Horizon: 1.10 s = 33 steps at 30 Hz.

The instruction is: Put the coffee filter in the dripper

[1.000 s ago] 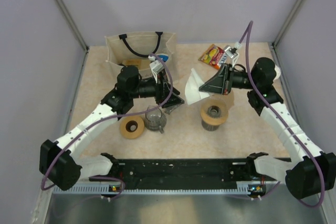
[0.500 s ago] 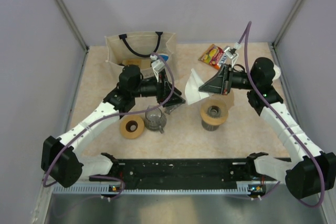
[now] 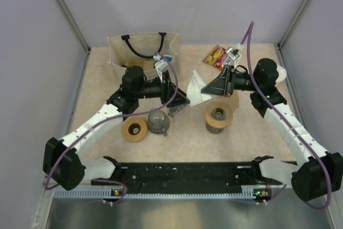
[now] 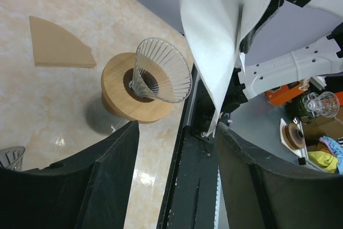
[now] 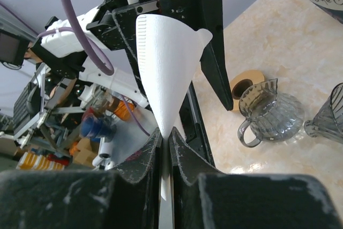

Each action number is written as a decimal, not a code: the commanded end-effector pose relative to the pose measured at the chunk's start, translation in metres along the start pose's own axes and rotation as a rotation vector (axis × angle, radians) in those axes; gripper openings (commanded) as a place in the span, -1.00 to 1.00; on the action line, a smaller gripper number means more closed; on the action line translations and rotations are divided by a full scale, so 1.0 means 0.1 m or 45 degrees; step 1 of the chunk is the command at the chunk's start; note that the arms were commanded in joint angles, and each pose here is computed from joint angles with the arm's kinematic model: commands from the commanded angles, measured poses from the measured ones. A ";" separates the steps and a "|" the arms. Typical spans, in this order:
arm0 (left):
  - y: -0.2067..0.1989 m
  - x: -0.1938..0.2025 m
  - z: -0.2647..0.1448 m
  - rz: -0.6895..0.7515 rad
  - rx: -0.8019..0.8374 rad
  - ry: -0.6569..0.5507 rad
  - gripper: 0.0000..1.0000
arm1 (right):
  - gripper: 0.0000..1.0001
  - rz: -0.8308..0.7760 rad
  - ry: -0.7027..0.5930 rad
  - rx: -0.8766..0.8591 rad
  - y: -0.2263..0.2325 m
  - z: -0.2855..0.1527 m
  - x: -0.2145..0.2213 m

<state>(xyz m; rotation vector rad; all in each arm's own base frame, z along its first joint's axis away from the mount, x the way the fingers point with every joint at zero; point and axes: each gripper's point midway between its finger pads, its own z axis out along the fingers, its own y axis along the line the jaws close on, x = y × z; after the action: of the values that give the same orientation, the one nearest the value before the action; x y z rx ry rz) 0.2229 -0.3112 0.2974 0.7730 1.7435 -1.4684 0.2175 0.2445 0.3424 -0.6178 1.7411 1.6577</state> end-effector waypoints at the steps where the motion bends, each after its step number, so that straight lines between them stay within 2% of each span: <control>1: -0.07 -0.18 0.05 0.033 0.048 -0.063 0.24 | -0.83 -0.094 -0.018 -0.067 0.17 0.05 -0.10; 9: -0.15 -0.19 0.03 0.059 0.097 -0.077 0.17 | -0.83 -0.084 -0.013 -0.058 0.16 0.06 -0.09; 19: -0.11 -0.05 -0.16 0.178 -0.027 -0.070 0.18 | -0.83 -0.096 -0.013 -0.057 0.21 0.04 -0.10; 33: -0.17 -0.14 -0.07 0.122 0.039 -0.088 0.16 | -0.82 -0.085 -0.016 -0.077 0.21 0.05 -0.09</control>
<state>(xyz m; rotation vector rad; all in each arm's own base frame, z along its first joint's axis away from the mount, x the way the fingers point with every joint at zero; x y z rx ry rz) 0.2190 -0.3028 0.2949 0.7727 1.7160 -1.4081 0.2152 0.2486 0.3488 -0.6282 1.7177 1.6814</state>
